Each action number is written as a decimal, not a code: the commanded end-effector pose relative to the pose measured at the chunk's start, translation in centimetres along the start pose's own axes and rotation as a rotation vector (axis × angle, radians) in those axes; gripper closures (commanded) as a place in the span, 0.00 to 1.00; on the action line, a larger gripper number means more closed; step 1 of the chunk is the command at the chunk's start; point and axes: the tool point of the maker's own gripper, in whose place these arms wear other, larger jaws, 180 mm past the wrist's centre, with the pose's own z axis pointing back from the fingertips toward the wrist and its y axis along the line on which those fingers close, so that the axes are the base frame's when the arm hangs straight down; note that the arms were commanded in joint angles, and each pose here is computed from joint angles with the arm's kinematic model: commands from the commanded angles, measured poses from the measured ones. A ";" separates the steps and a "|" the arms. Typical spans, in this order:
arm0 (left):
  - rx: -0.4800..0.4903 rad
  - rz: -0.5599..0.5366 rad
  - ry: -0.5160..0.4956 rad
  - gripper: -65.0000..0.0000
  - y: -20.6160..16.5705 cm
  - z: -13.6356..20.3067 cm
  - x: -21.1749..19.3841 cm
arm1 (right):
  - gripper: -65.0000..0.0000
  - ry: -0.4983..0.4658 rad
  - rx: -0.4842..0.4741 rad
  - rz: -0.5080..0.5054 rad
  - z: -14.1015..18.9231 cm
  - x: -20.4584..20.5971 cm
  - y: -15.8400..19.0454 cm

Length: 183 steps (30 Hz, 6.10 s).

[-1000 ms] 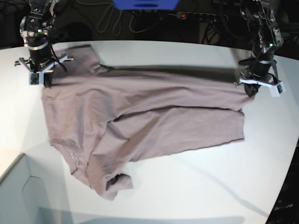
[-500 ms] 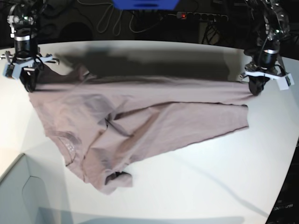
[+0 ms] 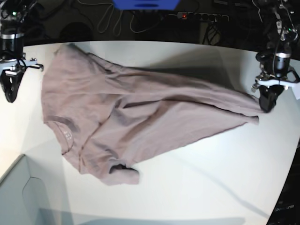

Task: Layout the t-shirt on the table in an organized manner, then fold the t-shirt properly
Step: 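Lift and pull the shirt edge with both grippers to flatten it, then lift the shirt edge high with both grippers and swing it over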

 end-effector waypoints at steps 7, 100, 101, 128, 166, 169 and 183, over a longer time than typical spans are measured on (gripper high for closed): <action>-0.050 -0.014 -0.087 1.00 -1.5 -1.0 2.7 | 1.00 -0.068 0.032 -0.005 -0.3 1.9 0.8; 0.048 -0.007 0.057 1.00 2.2 1.6 -2.1 | 1.00 0.349 0.384 0.180 2.4 -8.6 10.8; 0.028 -0.028 0.037 1.00 1.5 1.6 -1.1 | 1.00 0.310 0.370 0.189 2.0 -7.1 10.6; -0.363 -0.405 -0.560 1.00 -16.2 -4.7 21.9 | 1.00 -0.553 0.234 -0.007 -8.1 18.7 10.7; -0.256 -0.389 -0.739 1.00 -13.9 -2.3 27.6 | 1.00 -1.000 0.314 -0.003 -7.3 33.9 13.2; -0.243 -0.362 -0.710 1.00 -13.4 -3.1 26.6 | 1.00 -0.926 0.333 -0.032 -9.6 32.2 13.6; -0.151 -0.286 -0.475 1.00 -10.1 -13.2 22.4 | 1.00 -0.581 0.317 -0.091 -21.7 24.8 13.0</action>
